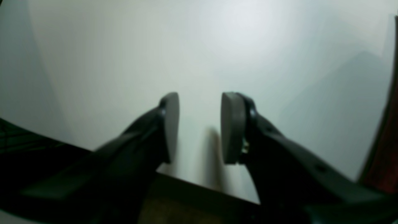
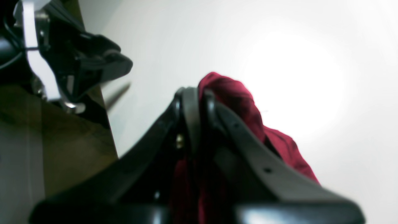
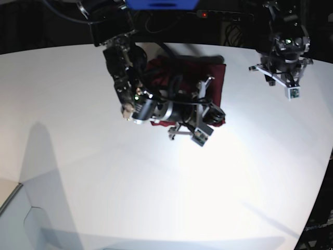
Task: Layout the t-shirt on the table in an organized manner, then fold the t-shirt properly
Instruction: 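Fold the strip end with the right gripper over toward the left gripper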
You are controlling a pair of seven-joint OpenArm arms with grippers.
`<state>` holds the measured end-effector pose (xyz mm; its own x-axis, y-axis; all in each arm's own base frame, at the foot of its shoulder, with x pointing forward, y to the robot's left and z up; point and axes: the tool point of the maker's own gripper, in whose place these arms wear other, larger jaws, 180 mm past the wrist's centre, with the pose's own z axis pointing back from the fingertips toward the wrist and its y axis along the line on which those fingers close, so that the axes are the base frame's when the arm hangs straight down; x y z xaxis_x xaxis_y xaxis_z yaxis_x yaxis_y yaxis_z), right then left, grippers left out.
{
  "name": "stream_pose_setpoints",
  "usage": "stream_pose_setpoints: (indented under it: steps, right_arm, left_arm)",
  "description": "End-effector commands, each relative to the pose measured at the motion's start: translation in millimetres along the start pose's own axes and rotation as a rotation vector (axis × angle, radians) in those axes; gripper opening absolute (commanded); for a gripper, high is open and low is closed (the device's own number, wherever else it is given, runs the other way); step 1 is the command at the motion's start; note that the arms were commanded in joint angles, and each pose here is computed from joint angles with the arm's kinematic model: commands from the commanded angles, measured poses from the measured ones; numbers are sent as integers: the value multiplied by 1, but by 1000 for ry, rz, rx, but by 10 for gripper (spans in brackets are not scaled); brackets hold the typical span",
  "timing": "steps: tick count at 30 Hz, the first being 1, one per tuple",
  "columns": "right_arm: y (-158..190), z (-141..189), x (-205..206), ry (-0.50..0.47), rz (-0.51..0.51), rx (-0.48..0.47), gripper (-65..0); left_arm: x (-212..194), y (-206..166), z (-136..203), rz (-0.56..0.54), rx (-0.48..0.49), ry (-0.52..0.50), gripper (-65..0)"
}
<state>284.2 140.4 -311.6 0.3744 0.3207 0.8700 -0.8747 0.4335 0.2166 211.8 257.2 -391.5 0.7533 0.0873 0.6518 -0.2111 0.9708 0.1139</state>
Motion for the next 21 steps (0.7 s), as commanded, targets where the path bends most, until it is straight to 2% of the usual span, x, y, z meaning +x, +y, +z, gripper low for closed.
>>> stream_pose_setpoints:
  steps: [1, 6, 13, 17, 21]
  right_arm:
    - [0, 2, 27, -79, 20, 9, -650]
    - [-7, 4, 37, -113, 29, -2, -650]
    - [5, -13, 16, -45, 11, 50, -650]
    - [23, -17, 21, -46, 53, 89, -535]
    - [35, -4, 41, -111, 96, 83, -441]
  left_arm:
    - [13, 3, 3, -7, 7, -45, -428]
    - [13, 2, 3, -8, 4, -43, -428]
    - [11, 2, 3, -7, 5, -39, -428]
    - [12, 3, 3, -6, 7, -42, -428]
    - [11, 3, 3, -8, 7, -39, -428]
